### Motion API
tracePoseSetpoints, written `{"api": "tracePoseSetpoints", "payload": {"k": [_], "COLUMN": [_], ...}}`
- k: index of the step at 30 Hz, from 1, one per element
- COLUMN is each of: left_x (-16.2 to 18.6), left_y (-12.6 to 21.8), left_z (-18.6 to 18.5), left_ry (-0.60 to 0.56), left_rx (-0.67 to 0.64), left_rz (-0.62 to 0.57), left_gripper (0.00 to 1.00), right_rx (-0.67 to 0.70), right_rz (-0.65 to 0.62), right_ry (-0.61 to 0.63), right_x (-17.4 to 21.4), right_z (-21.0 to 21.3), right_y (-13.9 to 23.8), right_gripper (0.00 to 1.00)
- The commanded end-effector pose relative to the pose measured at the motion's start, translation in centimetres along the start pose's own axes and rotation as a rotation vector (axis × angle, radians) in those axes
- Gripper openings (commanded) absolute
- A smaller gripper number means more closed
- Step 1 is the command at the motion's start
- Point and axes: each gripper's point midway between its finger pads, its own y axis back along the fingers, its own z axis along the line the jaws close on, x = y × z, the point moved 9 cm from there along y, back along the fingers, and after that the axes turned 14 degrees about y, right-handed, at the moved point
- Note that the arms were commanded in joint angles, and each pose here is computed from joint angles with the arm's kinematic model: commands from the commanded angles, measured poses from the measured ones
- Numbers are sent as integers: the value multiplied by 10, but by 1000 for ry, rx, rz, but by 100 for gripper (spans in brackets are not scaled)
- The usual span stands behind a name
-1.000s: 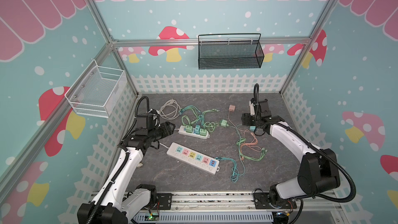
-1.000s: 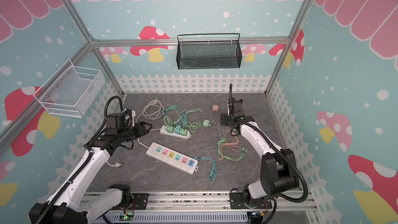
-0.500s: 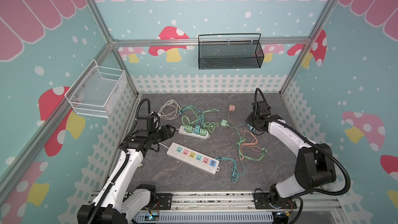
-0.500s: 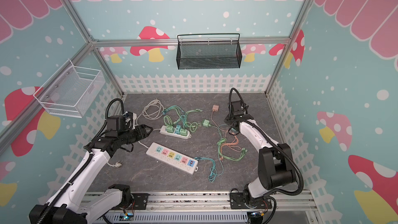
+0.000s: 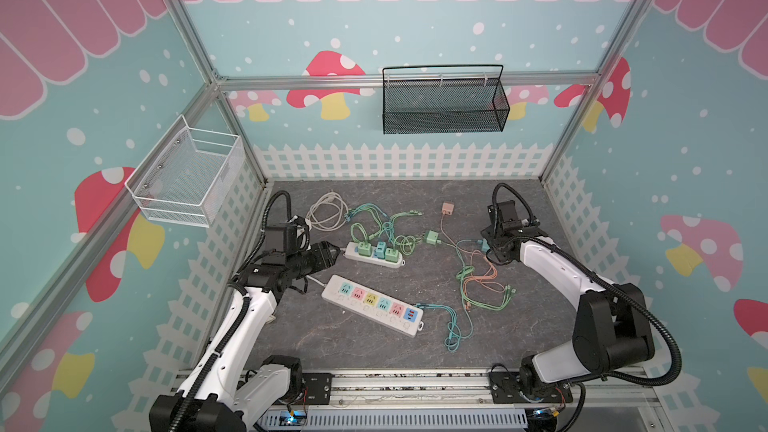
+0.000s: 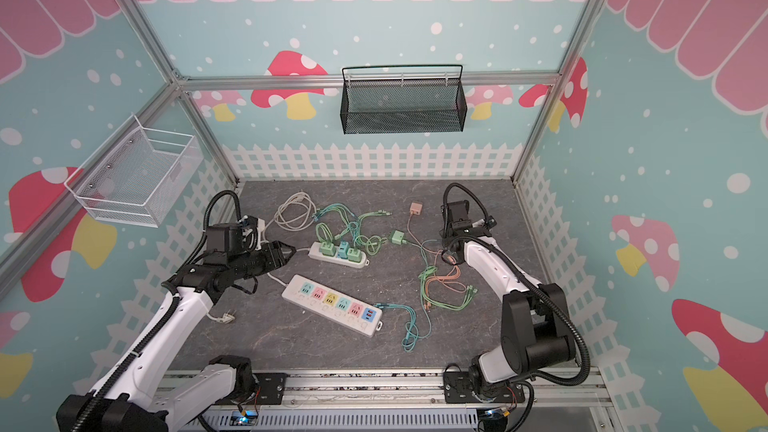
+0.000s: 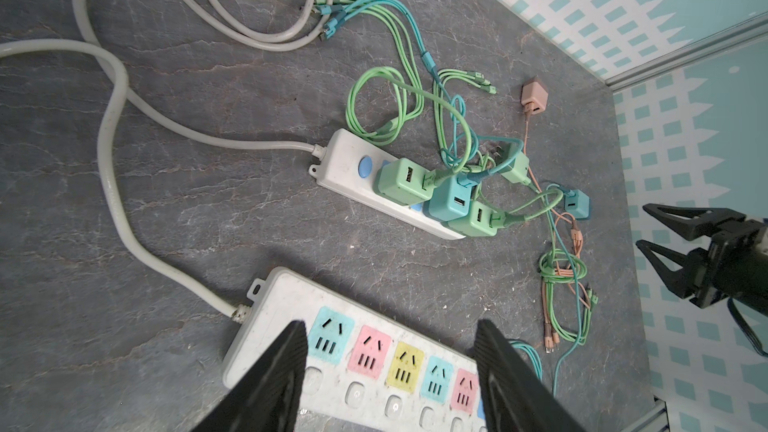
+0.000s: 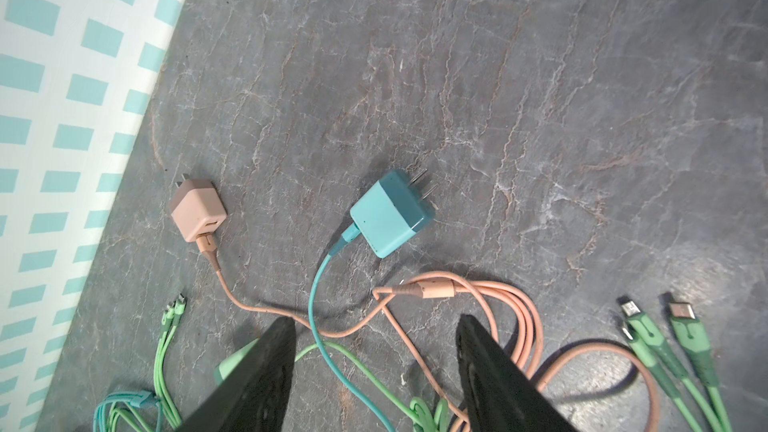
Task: Insert the plug
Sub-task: 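Lower the right gripper and close it on the teal charger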
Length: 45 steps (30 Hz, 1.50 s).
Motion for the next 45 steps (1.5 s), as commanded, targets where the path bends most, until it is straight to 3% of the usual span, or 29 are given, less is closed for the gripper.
{"api": "tracePoseSetpoints", "payload": {"k": [1, 14, 19, 22, 45], "left_x": [5, 7, 7, 7, 2], "left_y": [1, 4, 3, 3, 2], "left_z": [2, 1, 1, 1, -4], "left_ry": [-30, -51, -50, -45, -53], "left_rx": [10, 27, 32, 29, 38], "left_rz": [20, 19, 27, 32, 35], "left_gripper": [64, 64, 64, 64, 64], "right_rx": [49, 70, 52, 57, 98], "right_rz": [13, 75, 89, 95, 166], "right_ry": [-84, -142, -157, -166, -167], "right_x": [0, 4, 2, 0, -6], "right_z": [-2, 2, 7, 8, 11], "right_y": [-11, -46, -60, -67, -109], "right_gripper": [64, 61, 67, 77, 71]}}
